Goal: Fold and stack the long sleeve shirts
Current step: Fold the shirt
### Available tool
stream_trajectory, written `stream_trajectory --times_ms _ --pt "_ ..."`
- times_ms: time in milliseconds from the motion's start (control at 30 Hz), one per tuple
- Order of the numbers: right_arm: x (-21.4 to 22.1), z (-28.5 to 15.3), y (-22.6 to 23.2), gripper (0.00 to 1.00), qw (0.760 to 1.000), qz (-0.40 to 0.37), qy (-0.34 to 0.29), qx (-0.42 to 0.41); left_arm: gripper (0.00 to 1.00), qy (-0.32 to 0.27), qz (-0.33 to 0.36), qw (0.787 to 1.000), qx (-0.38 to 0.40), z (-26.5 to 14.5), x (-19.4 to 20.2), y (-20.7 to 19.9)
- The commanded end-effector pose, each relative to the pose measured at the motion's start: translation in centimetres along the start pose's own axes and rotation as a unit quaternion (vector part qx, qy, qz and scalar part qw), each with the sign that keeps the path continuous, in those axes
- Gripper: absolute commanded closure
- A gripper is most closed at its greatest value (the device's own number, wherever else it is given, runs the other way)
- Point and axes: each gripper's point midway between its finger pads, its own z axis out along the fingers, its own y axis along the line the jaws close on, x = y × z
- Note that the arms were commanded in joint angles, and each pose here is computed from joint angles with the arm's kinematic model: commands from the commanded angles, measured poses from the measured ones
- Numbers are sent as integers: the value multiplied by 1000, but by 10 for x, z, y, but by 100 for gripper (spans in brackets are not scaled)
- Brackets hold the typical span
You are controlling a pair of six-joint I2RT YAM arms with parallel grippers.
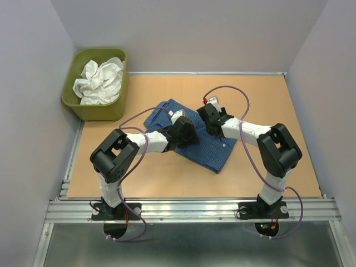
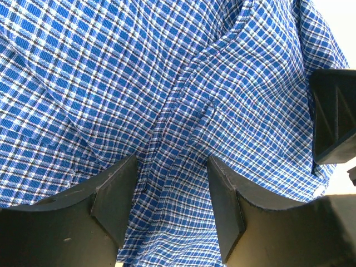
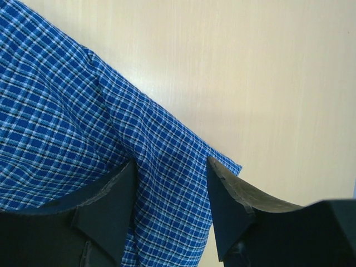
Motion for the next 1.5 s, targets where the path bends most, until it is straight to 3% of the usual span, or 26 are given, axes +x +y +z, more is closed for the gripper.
stream_trajectory --times_ms 0,67,200,500,733,967,1100,1267,1467 --pt "-32 -6 -2 43 999 20 -28 -8 35 26 4 999 -31 -9 16 21" --pt "-27 -2 1 50 1000 11 -21 -3 35 22 4 999 -28 -10 13 19" --pt "-15 5 9 50 1000 -4 -7 -11 35 19 1 1000 -24 -12 12 17" --pt "1 15 26 44 998 -57 8 7 35 17 0 1000 -25 -12 10 17" --pt "-12 -3 44 39 997 -49 -11 -49 35 17 0 1000 -26 -12 11 19" --pt "-9 7 47 39 997 -69 -5 -35 35 18 -5 999 -27 -11 13 21" --pt "-13 5 49 45 998 -57 -9 -40 35 20 -11 999 -32 -11 15 27" --pt "-18 6 33 87 998 -65 -16 0 37 22 -15 999 -35 -10 15 31" --pt "-30 1 28 94 998 -52 -28 7 38 23 -16 999 -36 -11 15 33"
